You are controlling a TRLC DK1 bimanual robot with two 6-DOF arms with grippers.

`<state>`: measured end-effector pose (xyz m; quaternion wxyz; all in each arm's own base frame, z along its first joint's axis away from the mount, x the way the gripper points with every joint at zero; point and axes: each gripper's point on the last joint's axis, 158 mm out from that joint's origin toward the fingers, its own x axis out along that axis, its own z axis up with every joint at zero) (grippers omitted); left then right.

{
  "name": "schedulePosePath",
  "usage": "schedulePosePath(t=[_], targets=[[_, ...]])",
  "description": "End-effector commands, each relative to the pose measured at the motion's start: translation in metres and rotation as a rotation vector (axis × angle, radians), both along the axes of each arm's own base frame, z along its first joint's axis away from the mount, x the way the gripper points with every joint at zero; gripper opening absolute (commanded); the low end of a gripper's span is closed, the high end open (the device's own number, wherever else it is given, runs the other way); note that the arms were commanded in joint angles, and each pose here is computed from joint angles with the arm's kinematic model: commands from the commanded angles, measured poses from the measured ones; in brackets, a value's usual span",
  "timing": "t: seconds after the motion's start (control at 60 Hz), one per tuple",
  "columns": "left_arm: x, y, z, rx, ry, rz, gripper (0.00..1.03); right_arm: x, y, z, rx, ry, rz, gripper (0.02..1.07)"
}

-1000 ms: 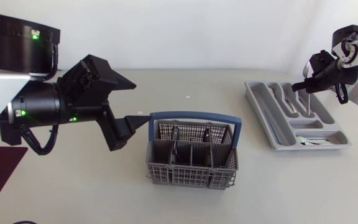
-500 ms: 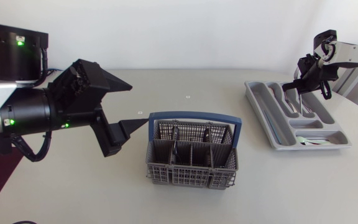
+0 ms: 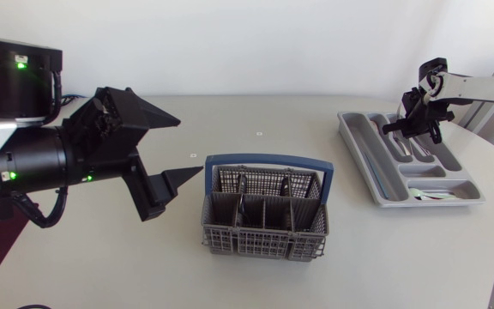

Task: Sort the cutlery from the basket into the organizer compartments.

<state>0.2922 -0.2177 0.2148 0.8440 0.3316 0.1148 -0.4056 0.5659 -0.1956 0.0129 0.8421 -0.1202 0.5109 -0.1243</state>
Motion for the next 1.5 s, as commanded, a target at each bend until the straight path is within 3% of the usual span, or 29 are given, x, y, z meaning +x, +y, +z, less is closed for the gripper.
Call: schedulePosePath(t=[0.0,0.183,0.333,0.433,0.5,0.717,0.883,1.017,1.217,1.333,1.483], targets=[[-0.004,0.0,-0.005,0.013,-0.007,-0.006,0.99,-0.001,-0.009,-0.024,-0.001,0.032,-0.045,0.08],[-0.005,0.0,-0.004,0.018,-0.013,-0.004,0.99,0.005,-0.008,-0.039,-0.024,0.046,-0.055,0.09],[-0.007,0.0,-0.003,0.02,-0.02,0.0,0.99,0.007,0.0,-0.045,-0.044,0.056,-0.048,0.35],[-0.008,0.002,-0.001,0.019,-0.029,0.007,0.99,0.007,0.003,-0.034,-0.045,0.036,-0.049,0.64],[-0.009,0.004,-0.003,0.023,-0.028,0.012,0.99,0.006,0.006,-0.017,-0.055,0.0,-0.041,0.71],[-0.01,0.009,-0.009,0.021,-0.013,0.028,0.99,-0.018,0.032,0.045,-0.047,-0.101,0.028,0.75],[-0.017,0.009,-0.024,0.009,0.046,0.041,0.99,-0.059,0.089,0.082,0.024,-0.176,0.196,0.78],[-0.027,0.003,-0.04,0.018,0.081,0.02,0.99,-0.092,0.132,0.091,0.097,-0.193,0.313,0.78],[-0.038,-0.01,-0.049,0.013,0.135,0.004,0.93,-0.144,0.181,0.093,0.12,-0.202,0.432,0.78],[-0.038,-0.021,-0.05,0.018,0.231,0.074,0.91,-0.164,0.197,0.09,0.128,-0.198,0.466,0.78],[-0.051,-0.041,-0.055,0.101,0.335,0.049,0.9,-0.188,0.218,0.087,0.141,-0.197,0.516,0.78]])
